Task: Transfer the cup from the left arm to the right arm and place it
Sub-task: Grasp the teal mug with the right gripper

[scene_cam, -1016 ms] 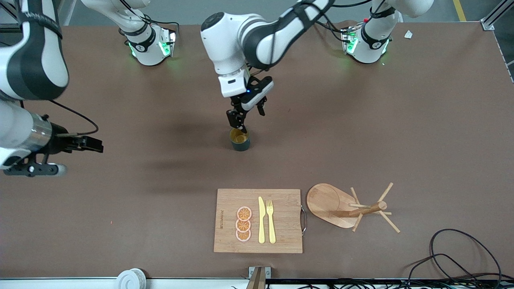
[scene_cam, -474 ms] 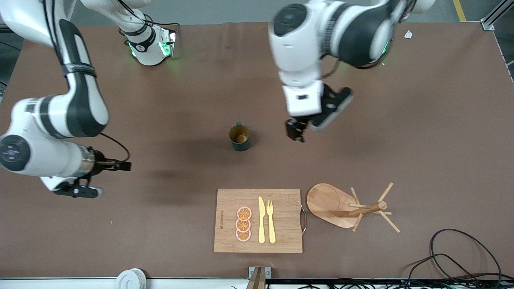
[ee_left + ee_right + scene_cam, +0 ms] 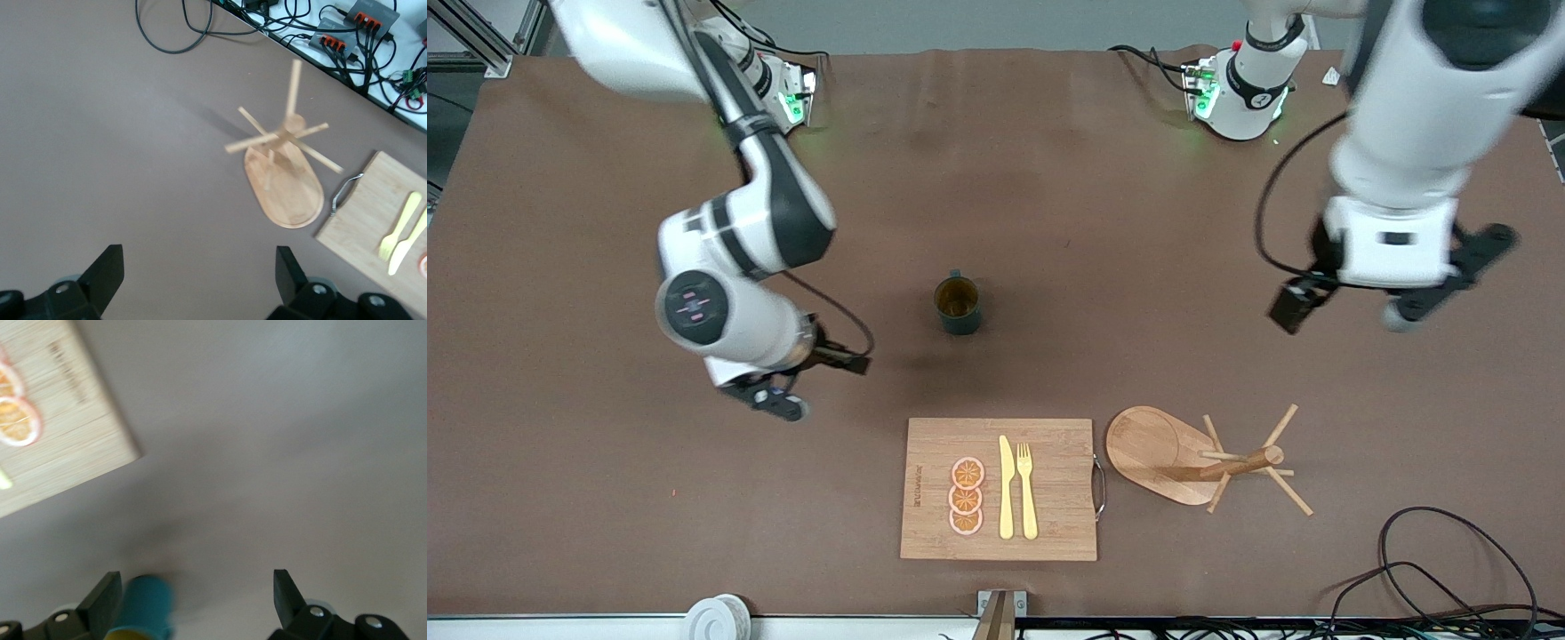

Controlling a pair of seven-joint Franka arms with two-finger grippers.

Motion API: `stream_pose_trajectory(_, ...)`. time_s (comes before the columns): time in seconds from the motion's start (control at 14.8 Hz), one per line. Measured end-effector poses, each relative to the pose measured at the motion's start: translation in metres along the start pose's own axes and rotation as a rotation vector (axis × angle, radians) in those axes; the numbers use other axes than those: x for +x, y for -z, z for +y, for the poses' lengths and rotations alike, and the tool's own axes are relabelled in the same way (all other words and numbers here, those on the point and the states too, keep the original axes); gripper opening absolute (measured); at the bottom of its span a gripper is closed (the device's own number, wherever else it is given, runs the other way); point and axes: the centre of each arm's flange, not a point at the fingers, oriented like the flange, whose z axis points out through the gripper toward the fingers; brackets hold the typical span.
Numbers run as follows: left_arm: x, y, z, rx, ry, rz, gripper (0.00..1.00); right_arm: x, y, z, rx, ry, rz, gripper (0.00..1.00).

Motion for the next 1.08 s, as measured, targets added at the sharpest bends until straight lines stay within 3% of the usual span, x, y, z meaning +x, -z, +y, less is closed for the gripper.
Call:
stream_pose_trajectory(0.2, 0.037, -0.002, -0.047, -0.002, -0.09, -0.033, 1.0, -0.07, -0.031, -0.064, 0.022, -0.082, 0.026, 1.0)
stream_pose_trajectory(0.41, 0.046, 0.003, -0.074, 0.005, -0.167, -0.075, 1.0, -0.125, -0.083, -0.102, 0.043, -0.109, 0.046, 1.0)
stream_pose_trajectory(0.74, 0.046, 0.012, -0.109, -0.024, -0.364, -0.108, 1.0, -0.153, -0.133, -0.107, 0.043, -0.12, 0.055, 0.96)
stream_pose_trajectory(1.08, 0.038, 0.015, -0.144, -0.076, -0.46, -0.145, 1.0, -0.151, -0.149, -0.102, 0.015, -0.116, 0.051, 0.44)
